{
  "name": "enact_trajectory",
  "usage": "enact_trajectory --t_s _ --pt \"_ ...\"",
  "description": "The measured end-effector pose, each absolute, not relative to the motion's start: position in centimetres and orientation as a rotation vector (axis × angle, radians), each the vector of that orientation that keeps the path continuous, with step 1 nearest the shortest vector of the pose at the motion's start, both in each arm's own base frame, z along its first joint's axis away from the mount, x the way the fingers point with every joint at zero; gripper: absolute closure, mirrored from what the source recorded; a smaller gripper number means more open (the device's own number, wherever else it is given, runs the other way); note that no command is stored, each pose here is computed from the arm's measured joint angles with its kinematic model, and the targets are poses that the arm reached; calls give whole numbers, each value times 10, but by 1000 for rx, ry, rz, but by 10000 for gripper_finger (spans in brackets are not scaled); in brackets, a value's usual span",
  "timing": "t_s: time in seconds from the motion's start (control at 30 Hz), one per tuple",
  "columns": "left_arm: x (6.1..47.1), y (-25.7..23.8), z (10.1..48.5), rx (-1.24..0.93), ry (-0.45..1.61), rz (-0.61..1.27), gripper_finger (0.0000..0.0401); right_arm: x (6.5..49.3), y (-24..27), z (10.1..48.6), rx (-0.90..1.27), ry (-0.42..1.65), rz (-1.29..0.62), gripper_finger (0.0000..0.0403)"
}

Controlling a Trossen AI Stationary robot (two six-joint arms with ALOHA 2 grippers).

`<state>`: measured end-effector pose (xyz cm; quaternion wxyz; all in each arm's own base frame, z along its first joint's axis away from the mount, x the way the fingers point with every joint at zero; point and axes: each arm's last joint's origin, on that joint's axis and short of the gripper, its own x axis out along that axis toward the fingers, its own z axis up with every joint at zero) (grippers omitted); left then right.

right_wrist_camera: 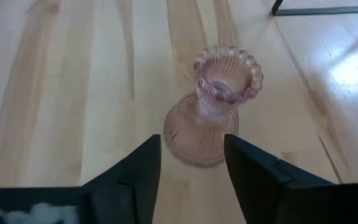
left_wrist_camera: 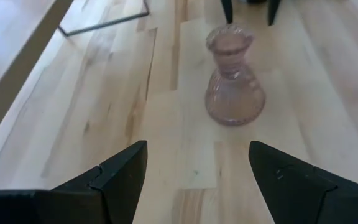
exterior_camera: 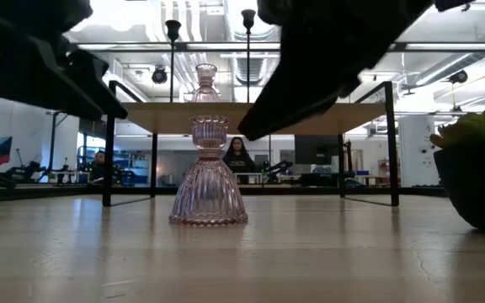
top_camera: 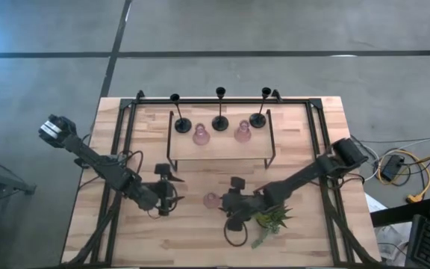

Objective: Pick & Place candle stick holders
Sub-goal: Put the pink glass candle holder on the shelf

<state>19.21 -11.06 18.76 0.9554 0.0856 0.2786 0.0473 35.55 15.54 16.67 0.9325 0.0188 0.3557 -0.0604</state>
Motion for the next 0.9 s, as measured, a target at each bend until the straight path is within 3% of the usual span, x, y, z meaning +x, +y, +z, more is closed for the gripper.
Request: enact_trajectory --t_s 0.43,0.63,0.9 --pt "189 -106 179 164 553 147 117 381 146 138 40 674 -221 147" --pt "189 -106 179 163 552 149 117 391 148 139 49 659 -224 147" --pt "190 -106 179 161 548 150 117 393 148 142 152 632 -271 186"
